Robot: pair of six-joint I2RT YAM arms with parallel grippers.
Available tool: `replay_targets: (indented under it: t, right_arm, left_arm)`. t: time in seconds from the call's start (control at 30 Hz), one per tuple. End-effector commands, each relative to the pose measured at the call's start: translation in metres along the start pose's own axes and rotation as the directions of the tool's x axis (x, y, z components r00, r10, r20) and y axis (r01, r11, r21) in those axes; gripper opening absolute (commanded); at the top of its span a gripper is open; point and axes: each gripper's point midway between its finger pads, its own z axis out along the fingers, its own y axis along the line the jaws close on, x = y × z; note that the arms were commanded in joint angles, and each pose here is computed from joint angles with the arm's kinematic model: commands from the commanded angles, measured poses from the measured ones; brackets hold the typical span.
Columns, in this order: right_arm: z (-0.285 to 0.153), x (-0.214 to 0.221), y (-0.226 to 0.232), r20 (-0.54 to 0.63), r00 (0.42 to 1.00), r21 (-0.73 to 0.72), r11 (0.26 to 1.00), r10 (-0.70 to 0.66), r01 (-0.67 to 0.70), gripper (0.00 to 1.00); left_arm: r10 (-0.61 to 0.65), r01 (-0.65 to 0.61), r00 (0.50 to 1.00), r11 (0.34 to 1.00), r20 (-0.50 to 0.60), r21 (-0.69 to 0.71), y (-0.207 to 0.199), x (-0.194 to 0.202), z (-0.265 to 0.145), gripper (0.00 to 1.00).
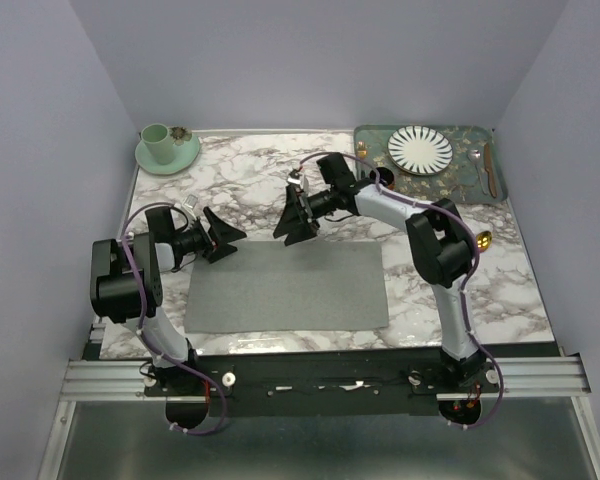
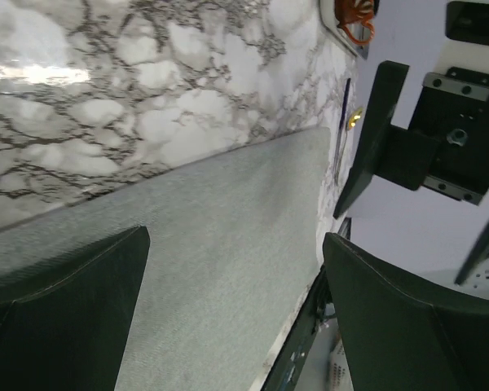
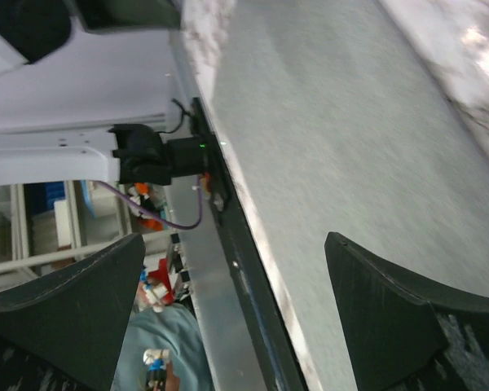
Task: Fold the napkin into a case and place the utensils inside
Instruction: Smooth out the rectangle-folded napkin at the center of the board.
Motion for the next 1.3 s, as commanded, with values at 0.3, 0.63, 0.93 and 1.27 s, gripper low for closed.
replay_targets:
  t: [0.3,0.63,0.93,1.27]
  right_arm:
    - [0.052,-0.001,-0.063,-0.014,0.985,-0.036,0.985,0.170,-0.170,1.00]
    - [0.018,0.024,-0.103,-0.003,0.981,0.054,0.980,0.193,-0.192,1.00]
    - [-0.027,0.039,-0.107,0.004,0.976,0.039,0.975,0.218,-0.218,1.00]
    - [-0.081,0.043,-0.103,-0.006,0.989,0.033,0.989,0.147,-0.147,1.00]
  left_arm:
    - [-0.114,0.121,0.992,0.982,0.060,-0.144,0.061,-0.007,0.010,0.99]
    - [-0.125,0.136,0.990,0.974,0.072,-0.181,0.072,-0.015,0.000,0.99]
    - [-0.144,0.161,0.985,0.965,0.096,-0.208,0.083,-0.022,-0.013,0.99]
    - [-0.107,0.129,0.988,0.968,0.109,-0.216,0.084,-0.036,-0.027,0.99]
